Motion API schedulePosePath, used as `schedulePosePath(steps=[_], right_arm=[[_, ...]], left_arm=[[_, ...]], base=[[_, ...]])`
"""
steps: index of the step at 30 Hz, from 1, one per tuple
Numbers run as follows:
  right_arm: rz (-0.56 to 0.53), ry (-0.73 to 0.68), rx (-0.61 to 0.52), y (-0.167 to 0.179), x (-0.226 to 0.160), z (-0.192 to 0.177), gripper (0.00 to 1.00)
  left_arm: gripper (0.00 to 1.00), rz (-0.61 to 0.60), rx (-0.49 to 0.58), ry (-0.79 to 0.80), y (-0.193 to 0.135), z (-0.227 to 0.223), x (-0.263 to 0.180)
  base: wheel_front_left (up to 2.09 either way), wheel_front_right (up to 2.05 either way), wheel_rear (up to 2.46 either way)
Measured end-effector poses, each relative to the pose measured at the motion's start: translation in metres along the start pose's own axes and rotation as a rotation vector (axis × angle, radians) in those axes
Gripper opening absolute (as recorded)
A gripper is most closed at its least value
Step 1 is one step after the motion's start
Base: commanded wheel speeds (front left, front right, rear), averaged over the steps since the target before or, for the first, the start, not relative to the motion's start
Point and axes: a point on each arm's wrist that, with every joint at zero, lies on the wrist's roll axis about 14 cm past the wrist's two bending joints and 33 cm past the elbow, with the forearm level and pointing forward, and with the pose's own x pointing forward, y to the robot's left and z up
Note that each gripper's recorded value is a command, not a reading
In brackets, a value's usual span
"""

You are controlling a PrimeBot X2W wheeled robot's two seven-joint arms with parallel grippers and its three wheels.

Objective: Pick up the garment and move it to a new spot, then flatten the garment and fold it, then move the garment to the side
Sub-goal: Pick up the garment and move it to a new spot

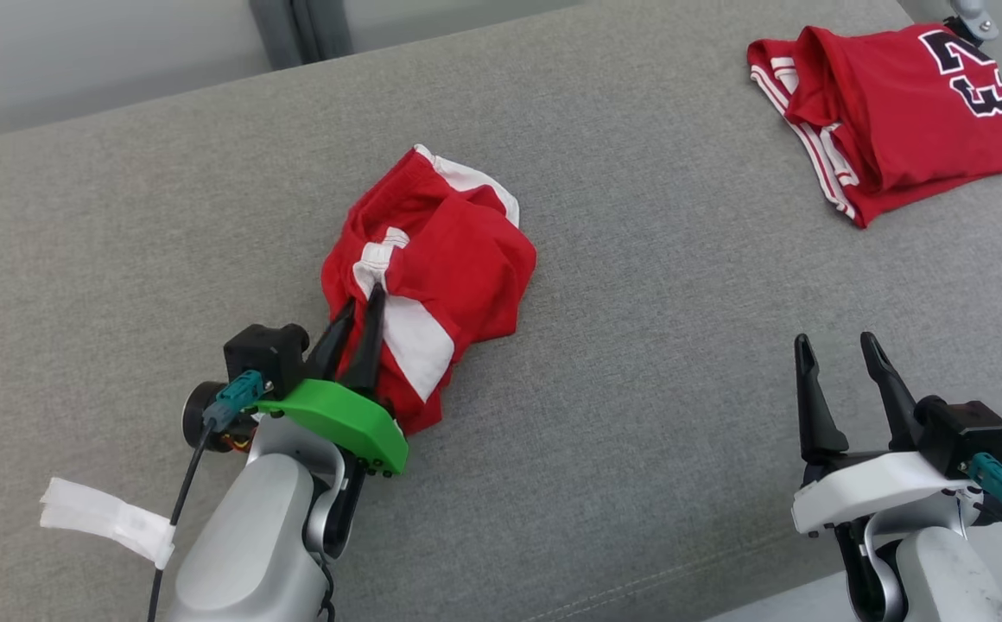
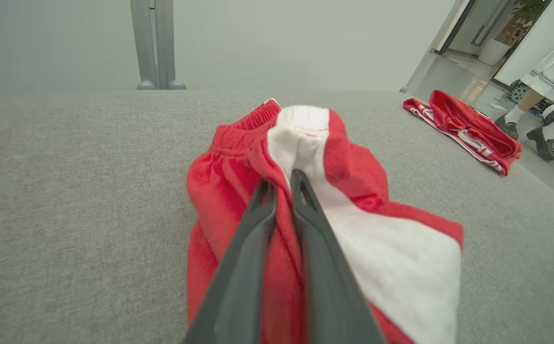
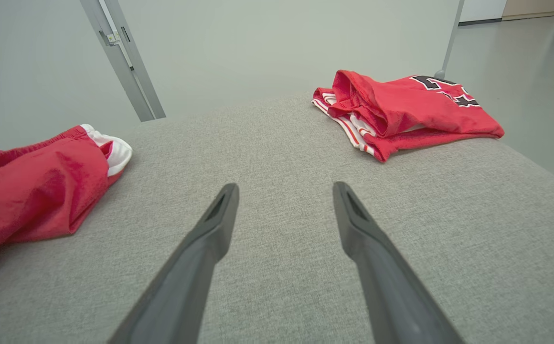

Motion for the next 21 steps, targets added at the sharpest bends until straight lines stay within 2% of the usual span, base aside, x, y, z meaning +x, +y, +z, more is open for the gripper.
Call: schedulePosePath(steps=[5,9,14,21], right_arm=[[0.038,-0.011,-0.001,0.010,0.000,0.004,1.00],[0.076,-0.022,0.002,0.023,0.001,0.006,1.00],[0.128,-0.042,0.004,0.040,0.002,0.012,1.00],[0.188,-0.080,0.008,0.061,0.002,0.024,1.00]], left_arm=[[1.00,0.020,0.013,-0.097,0.003,0.030,-0.008],[1.00,0.067,0.054,-0.170,0.019,0.056,-0.021],[1.00,0.161,0.123,-0.268,0.049,0.090,-0.055],[1.00,0.271,0.188,-0.324,0.077,0.106,-0.104]], base=[[0.00,0.00,0.00],[0.00,0.00,0.00],[0.00,0.00,0.00],[0.00,0.00,0.00]])
